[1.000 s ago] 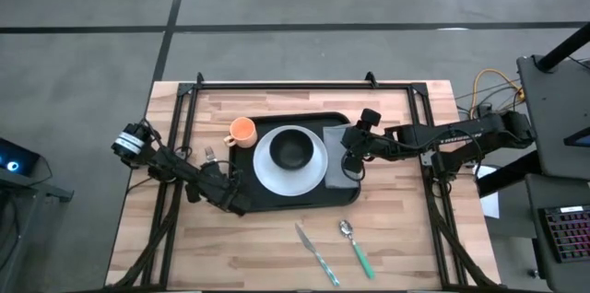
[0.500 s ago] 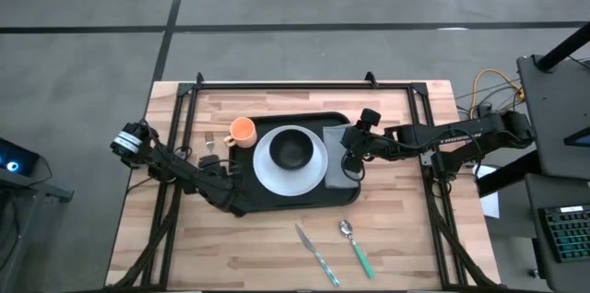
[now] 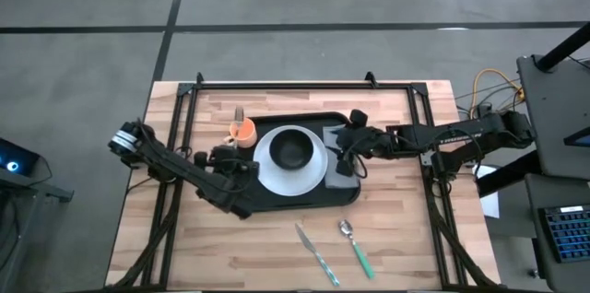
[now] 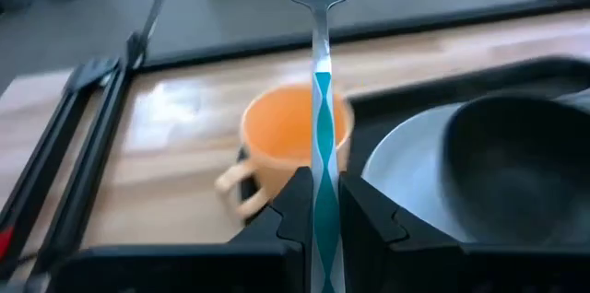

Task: Set up tray
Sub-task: Put the green fork on the gray napkin

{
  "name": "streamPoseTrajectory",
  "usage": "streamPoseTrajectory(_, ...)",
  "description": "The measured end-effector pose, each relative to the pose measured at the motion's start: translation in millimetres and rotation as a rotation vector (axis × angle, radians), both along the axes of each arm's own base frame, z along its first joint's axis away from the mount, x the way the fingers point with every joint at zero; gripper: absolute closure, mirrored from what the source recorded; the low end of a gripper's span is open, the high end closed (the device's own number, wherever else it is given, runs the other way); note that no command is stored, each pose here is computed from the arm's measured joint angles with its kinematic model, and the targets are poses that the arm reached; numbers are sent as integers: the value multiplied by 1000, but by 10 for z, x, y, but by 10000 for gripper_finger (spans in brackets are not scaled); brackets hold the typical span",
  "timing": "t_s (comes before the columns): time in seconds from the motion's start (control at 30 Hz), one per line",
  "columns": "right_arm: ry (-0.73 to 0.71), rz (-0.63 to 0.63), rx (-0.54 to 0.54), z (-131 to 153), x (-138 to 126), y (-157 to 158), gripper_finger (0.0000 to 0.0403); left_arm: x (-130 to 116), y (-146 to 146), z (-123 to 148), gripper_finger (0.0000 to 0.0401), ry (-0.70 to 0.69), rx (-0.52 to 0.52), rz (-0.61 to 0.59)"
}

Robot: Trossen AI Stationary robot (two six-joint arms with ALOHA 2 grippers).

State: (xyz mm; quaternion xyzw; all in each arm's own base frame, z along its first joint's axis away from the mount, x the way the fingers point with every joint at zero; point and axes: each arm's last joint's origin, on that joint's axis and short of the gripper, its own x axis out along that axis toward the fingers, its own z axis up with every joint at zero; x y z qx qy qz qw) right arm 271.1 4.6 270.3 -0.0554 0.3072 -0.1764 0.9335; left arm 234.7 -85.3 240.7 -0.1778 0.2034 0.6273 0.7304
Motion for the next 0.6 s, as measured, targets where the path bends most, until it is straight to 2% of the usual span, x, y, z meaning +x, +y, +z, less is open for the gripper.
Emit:
streamPoseTrajectory(0.23, -163, -15, 40, 119, 77, 7, 197, 128, -26, 242, 384, -19, 167, -153)
streamPoseTrajectory(0.4, -310, -34, 87, 231, 129, 10, 197, 299, -92, 410, 384, -37, 374, -281)
streamPoseTrajectory(0.6, -489, -12, 97, 376, 176, 51, 197, 530, -190, 533, 384, 15, 550, -339)
